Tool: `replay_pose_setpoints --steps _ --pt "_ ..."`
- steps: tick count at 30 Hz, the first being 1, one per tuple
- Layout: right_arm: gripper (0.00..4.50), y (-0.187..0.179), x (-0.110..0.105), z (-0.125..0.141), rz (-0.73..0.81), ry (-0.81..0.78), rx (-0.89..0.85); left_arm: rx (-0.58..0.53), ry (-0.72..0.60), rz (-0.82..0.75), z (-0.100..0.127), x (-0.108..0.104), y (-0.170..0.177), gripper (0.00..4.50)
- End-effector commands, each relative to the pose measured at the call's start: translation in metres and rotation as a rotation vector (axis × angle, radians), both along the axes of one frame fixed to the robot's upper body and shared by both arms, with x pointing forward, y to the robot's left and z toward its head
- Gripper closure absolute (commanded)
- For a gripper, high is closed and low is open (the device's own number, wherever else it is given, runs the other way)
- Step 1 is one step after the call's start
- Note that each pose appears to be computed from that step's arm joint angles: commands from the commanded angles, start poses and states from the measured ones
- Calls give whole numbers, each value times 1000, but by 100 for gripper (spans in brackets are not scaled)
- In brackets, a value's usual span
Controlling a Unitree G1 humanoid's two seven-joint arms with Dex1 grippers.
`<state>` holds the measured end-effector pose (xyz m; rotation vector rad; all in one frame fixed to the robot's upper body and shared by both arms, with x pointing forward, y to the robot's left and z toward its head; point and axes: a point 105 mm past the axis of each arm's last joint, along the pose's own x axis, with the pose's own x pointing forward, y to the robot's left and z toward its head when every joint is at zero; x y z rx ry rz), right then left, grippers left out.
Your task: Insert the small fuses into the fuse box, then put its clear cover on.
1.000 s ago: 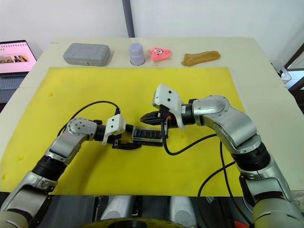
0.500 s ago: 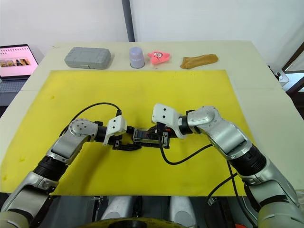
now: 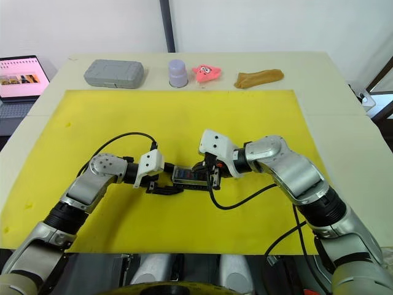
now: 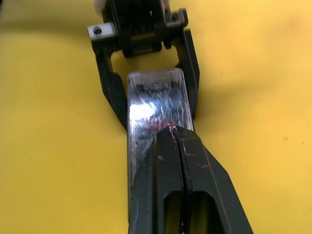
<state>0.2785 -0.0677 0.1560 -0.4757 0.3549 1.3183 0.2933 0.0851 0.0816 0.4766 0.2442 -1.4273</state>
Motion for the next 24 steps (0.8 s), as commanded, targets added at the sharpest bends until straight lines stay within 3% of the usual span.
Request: replay_pose_setpoints --steps 1,4,5,8,15,17,24 --pt "449 -4 -4 31 35 -117 30 29 -21 68 1 7 12 146" --pt "450 -18 -3 39 19 -163 2 41 -43 74 4 7 16 8" --pt "450 -23 -3 40 14 -174 -10 42 -44 74 5 6 17 2" --pt "366 -44 -2 42 -3 -208 -67 50 -45 79 9 1 26 0" --pt "4 -95 -12 57 -11 -225 -182 79 -10 172 45 -17 80 0" --pt "4 -110 -14 62 -27 -225 -221 72 -8 214 65 -25 98 0" --pt "4 -153 -17 73 -86 -211 -294 79 -15 309 103 -49 120 0"
